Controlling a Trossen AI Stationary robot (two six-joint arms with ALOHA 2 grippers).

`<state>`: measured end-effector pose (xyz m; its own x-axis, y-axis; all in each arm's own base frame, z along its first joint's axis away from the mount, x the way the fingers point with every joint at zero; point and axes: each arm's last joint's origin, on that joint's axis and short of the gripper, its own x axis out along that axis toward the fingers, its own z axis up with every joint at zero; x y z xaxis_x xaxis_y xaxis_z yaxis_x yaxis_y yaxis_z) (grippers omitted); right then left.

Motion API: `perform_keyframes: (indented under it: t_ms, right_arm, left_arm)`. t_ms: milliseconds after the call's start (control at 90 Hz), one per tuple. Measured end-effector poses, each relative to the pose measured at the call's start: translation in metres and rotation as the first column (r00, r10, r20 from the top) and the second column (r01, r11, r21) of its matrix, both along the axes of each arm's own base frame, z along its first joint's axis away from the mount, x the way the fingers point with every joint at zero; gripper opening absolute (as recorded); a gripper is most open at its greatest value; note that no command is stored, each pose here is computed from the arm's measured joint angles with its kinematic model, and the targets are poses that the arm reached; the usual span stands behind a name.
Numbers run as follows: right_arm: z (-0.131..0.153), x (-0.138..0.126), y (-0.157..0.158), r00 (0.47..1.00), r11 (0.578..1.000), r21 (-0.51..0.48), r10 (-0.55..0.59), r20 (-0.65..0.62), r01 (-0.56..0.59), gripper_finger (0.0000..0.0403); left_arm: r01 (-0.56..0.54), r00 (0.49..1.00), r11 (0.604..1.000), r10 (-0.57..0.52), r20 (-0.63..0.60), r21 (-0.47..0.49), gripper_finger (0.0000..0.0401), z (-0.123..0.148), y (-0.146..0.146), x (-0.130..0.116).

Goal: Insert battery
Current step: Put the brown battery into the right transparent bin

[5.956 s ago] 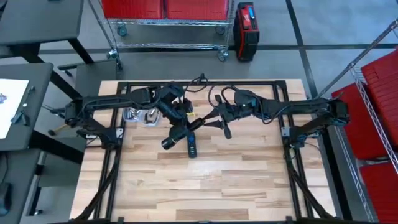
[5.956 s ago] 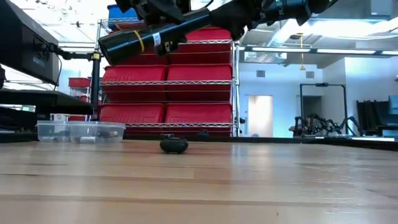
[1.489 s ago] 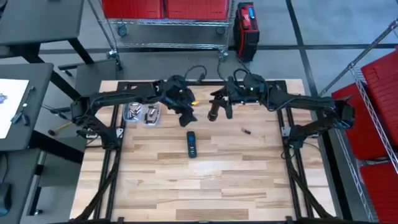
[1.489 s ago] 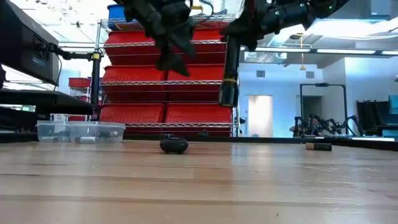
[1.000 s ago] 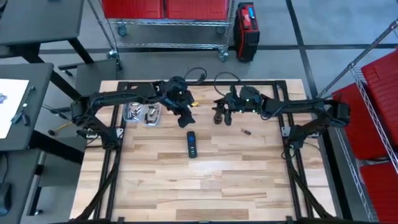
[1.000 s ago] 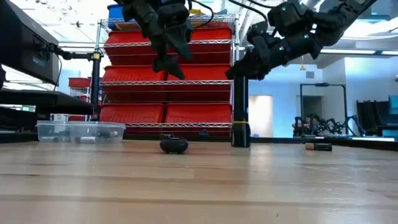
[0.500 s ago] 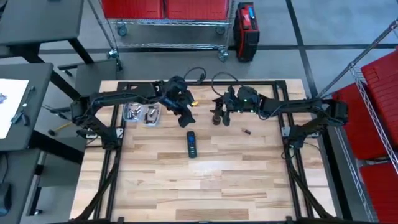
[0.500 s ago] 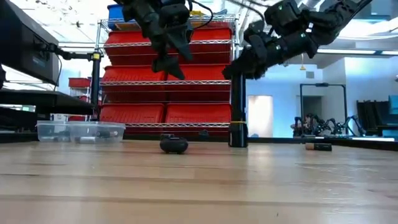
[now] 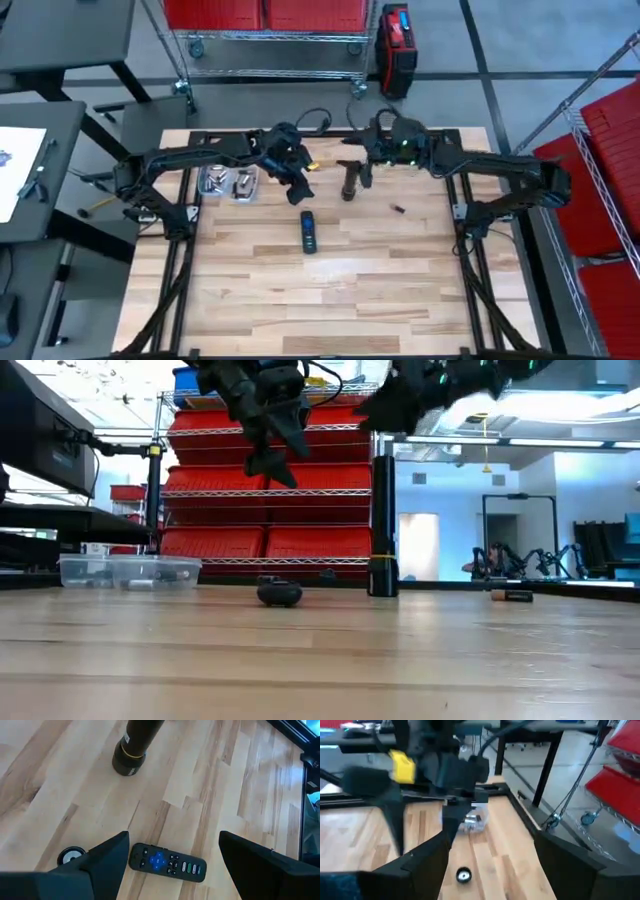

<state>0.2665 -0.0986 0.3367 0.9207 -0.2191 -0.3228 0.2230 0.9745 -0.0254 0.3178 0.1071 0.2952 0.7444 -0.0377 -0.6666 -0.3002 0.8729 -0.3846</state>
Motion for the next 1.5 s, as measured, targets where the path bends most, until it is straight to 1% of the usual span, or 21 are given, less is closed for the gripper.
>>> perform_keyframes:
  t_ms: [44,100,211,311,411,511,567,656,767,833,911,1056,1167,1278,1344,1411,1500]
  right_arm:
    - [0.013,-0.010,0.002,0.998,0.999,0.039,-0.027,-0.065,0.029,0.0281]
    - [0.024,-0.027,0.006,0.983,0.996,0.071,-0.046,-0.175,0.060,0.0281]
    - [0.031,-0.062,0.014,0.926,0.976,0.142,-0.106,-0.363,0.168,0.0281]
    - [0.015,-0.087,0.021,0.850,0.929,0.213,-0.161,-0.501,0.302,0.0281]
    - [-0.015,-0.099,0.026,0.788,0.875,0.256,-0.198,-0.584,0.410,0.0281]
    - [-0.053,-0.099,0.025,0.755,0.836,0.281,-0.218,-0.619,0.471,0.0281]
    - [-0.078,-0.099,0.025,0.730,0.828,0.279,-0.210,-0.650,0.486,0.0281]
    - [-0.117,-0.101,0.026,0.675,0.818,0.268,-0.186,-0.714,0.509,0.0282]
    - [-0.148,-0.104,0.028,0.624,0.802,0.261,-0.170,-0.763,0.537,0.0282]
    - [-0.157,-0.102,0.027,0.622,0.793,0.265,-0.174,-0.764,0.548,0.0282]
    - [-0.164,-0.097,0.026,0.614,0.796,0.263,-0.166,-0.771,0.546,0.0282]
    - [-0.177,-0.086,0.024,0.599,0.816,0.253,-0.137,-0.789,0.519,0.0282]
    - [-0.190,-0.079,0.026,0.567,0.835,0.246,-0.093,-0.818,0.492,0.0282]
    - [-0.201,-0.075,0.026,0.520,0.840,0.225,-0.078,-0.851,0.494,0.0278]
    - [-0.206,-0.074,0.027,0.492,0.843,0.215,-0.066,-0.868,0.493,0.0268]
    - [-0.209,-0.073,0.027,0.471,0.845,0.200,-0.068,-0.880,0.496,0.0249]
    - [-0.210,-0.073,0.027,0.464,0.846,0.194,-0.069,-0.883,0.496,0.0212]
  left_arm:
    - [-0.001,1.000,1.000,0.001,-0.004,-0.003,0.0285,0.000,0.000,0.000]
    - [-0.003,1.000,1.000,0.003,-0.006,-0.006,0.0285,0.000,0.000,0.000]
    - [-0.004,1.000,1.000,0.004,-0.020,-0.011,0.0285,-0.001,0.000,-0.001]
    - [-0.004,1.000,1.000,0.004,-0.023,-0.012,0.0285,-0.002,-0.001,-0.002]
    - [-0.006,1.000,1.000,0.005,-0.024,-0.012,0.0285,-0.002,-0.001,-0.002]
    - [-0.007,1.000,1.000,0.006,-0.024,-0.010,0.0285,-0.002,0.000,-0.002]
    - [-0.004,1.000,1.000,0.004,-0.024,-0.008,0.0285,-0.002,-0.001,-0.001]
    - [-0.004,1.000,1.000,0.004,-0.024,-0.008,0.0285,-0.002,-0.001,-0.002]
    - [-0.005,1.000,1.000,0.005,-0.024,-0.009,0.0285,-0.002,-0.001,-0.002]
    - [-0.006,1.000,1.000,0.005,-0.024,-0.010,0.0285,-0.002,-0.001,-0.002]
    - [-0.006,1.000,1.000,0.006,-0.024,-0.010,0.0285,-0.002,-0.001,-0.002]
    - [-0.006,1.000,1.000,0.006,-0.025,-0.010,0.0285,-0.002,-0.001,-0.002]
    - [-0.005,1.000,1.000,0.004,-0.026,-0.009,0.0285,-0.002,-0.001,-0.002]
    - [-0.006,1.000,1.000,0.006,-0.026,-0.010,0.0285,-0.002,-0.001,-0.002]
    - [-0.006,1.000,1.000,0.006,-0.026,-0.011,0.0285,-0.002,-0.001,-0.002]
    - [-0.007,1.000,1.000,0.006,-0.026,-0.011,0.0285,-0.002,-0.001,-0.002]
    - [-0.007,1.000,1.000,0.007,-0.026,-0.011,0.0285,-0.002,-0.001,-0.002]
